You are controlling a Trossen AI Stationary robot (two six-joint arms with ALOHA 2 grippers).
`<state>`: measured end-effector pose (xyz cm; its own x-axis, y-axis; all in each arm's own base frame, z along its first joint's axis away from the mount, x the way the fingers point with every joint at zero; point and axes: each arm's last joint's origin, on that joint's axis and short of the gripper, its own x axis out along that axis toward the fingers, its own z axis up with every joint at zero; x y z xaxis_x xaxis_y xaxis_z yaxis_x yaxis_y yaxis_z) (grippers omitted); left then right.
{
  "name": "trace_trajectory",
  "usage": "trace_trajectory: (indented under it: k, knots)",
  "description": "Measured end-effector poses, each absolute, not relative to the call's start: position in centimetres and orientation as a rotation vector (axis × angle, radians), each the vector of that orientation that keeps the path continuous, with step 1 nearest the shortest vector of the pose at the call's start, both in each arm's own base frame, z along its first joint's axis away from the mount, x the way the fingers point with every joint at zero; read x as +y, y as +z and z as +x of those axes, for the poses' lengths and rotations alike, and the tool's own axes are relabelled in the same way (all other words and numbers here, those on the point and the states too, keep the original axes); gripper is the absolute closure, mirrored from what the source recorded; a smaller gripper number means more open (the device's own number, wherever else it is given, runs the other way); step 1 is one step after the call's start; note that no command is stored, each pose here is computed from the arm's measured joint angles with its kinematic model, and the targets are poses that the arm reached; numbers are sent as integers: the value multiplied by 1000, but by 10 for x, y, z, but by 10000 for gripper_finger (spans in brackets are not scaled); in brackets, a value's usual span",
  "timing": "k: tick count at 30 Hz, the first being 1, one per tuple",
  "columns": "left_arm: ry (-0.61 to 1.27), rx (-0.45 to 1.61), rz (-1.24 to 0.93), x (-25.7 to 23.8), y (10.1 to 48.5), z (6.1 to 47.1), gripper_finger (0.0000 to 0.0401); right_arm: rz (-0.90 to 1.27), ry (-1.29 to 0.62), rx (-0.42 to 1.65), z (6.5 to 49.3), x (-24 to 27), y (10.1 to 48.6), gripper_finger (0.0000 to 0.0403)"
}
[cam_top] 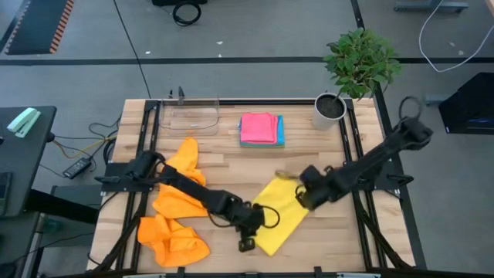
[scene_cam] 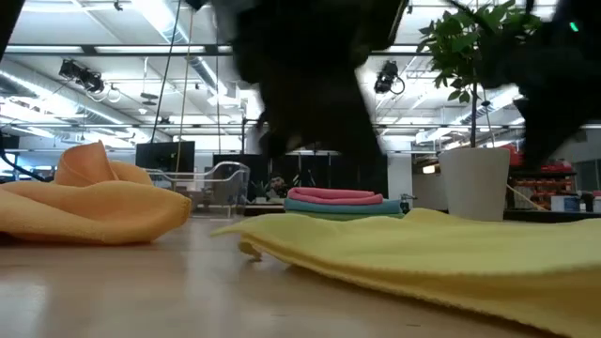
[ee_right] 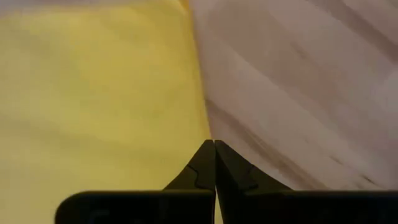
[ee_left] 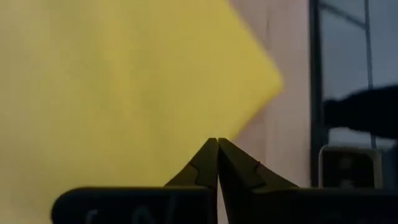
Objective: Fold microfiber towels
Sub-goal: Fold the yellow towel
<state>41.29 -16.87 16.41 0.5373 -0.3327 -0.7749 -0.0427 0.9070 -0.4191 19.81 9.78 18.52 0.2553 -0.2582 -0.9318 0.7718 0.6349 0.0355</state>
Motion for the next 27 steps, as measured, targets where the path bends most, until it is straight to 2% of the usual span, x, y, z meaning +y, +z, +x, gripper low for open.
trace_trajectory:
  k: [5, 8, 11, 16, 19, 27]
  knots:
    - [-112, 906, -306, -139, 203, 420, 394, 763, -561, 981, 192, 109, 213, 397]
    - [-78, 991, -269, -121, 196, 415, 389, 828, -505, 946, 190, 133, 204, 398]
    - [-121, 1069, -270, -115, 176, 406, 394, 828, -570, 990, 189, 152, 179, 398]
    - [-108, 1151, -294, -116, 142, 386, 390, 757, -710, 1046, 194, 160, 140, 398]
    - [-88, 1120, -370, -120, 131, 379, 394, 697, -776, 1074, 197, 153, 129, 398]
    - [-76, 943, -612, -155, 133, 382, 390, 398, -847, 1178, 204, 108, 138, 398]
